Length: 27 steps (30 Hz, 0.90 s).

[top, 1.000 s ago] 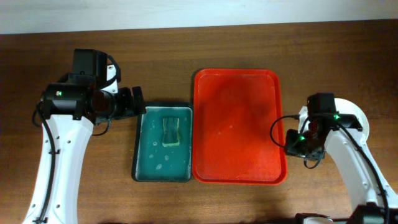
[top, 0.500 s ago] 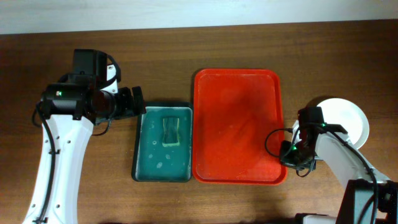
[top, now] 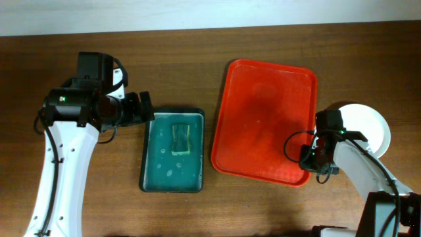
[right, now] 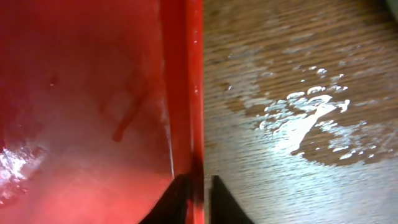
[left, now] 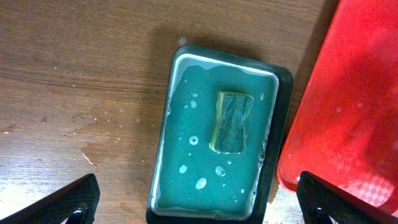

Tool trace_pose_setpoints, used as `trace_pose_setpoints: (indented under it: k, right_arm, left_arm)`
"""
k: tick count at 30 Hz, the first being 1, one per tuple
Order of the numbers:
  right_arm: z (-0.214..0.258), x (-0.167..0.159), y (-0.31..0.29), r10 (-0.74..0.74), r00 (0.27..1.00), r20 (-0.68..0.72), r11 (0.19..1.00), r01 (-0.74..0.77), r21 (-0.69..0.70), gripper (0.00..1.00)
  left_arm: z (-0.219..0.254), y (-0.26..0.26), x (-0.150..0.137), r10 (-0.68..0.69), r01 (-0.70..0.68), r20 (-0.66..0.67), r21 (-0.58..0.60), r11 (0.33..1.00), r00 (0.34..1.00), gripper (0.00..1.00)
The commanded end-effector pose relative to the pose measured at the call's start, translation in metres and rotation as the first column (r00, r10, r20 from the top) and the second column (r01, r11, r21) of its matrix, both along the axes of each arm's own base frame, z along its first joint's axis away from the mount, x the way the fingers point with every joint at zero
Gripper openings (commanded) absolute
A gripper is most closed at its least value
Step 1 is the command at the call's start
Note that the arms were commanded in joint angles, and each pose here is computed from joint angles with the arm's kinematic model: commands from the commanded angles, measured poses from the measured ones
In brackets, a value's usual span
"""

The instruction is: Clean dirty plates on tray and stack at the side

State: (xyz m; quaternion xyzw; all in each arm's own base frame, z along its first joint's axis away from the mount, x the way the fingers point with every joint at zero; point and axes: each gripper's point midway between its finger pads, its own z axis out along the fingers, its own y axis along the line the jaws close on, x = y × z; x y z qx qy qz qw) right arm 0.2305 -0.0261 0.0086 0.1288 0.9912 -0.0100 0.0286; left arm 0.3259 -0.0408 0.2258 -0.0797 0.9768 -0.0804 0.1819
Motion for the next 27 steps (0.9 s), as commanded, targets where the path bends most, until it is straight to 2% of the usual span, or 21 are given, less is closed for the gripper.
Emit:
trace_pose_setpoints:
  k: [1,2,4,8,11,17,21,23,25,27]
  right_arm:
    - [-0.001,-0.001,0.021,0.060,0.998,-0.002,0.991,-0.060,0.122,0.30]
    - [-0.001,-0.003,0.026,0.056,0.998,-0.005,0.987,-0.054,0.151,0.37]
    - [0.000,-0.008,0.032,0.056,0.998,-0.025,0.981,-0.050,0.186,0.38]
    - [-0.005,-0.023,0.036,0.056,0.996,-0.072,0.978,-0.040,0.204,0.24]
    - [-0.005,-0.022,0.035,0.055,0.996,-0.067,0.978,-0.040,0.205,0.24]
    - [0.029,0.006,0.034,-0.013,1.000,-0.001,0.976,0.013,0.216,0.24]
    - [0.046,0.000,0.059,-0.008,0.999,-0.036,0.934,0.020,0.357,0.25]
    - [0.053,-0.005,0.075,-0.003,0.998,-0.056,0.895,0.028,0.445,0.31]
    - [0.056,-0.019,0.084,0.001,0.993,-0.120,0.880,0.056,0.472,0.30]
    - [0.056,-0.029,0.092,-0.067,0.976,-0.207,0.876,0.157,0.457,0.28]
  left_arm:
    - [0.006,0.000,0.000,-0.001,0.001,0.019,-0.008,1.000,1.000,1.00]
    - [0.006,0.000,0.000,-0.001,0.001,0.019,-0.008,1.000,1.000,0.99]
    - [0.006,0.000,0.000,-0.001,0.001,0.019,-0.008,1.000,1.000,0.99]
    - [0.006,0.000,0.000,-0.001,0.001,0.019,-0.008,1.000,1.000,0.99]
    - [0.006,0.000,0.000,-0.001,0.001,0.019,-0.008,1.000,1.000,0.99]
    - [0.006,0.000,0.000,-0.001,0.001,0.019,-0.008,1.000,1.000,0.99]
    - [0.006,0.000,0.000,-0.001,0.001,0.019,-0.008,1.000,1.000,0.99]
    - [0.006,0.000,0.000,-0.001,0.001,0.019,-0.008,1.000,1.000,0.99]
    - [0.006,0.000,0.000,-0.001,0.001,0.019,-0.008,1.000,1.000,0.99]
    - [0.006,0.000,0.000,-0.001,0.001,0.019,-0.008,1.000,1.000,0.99]
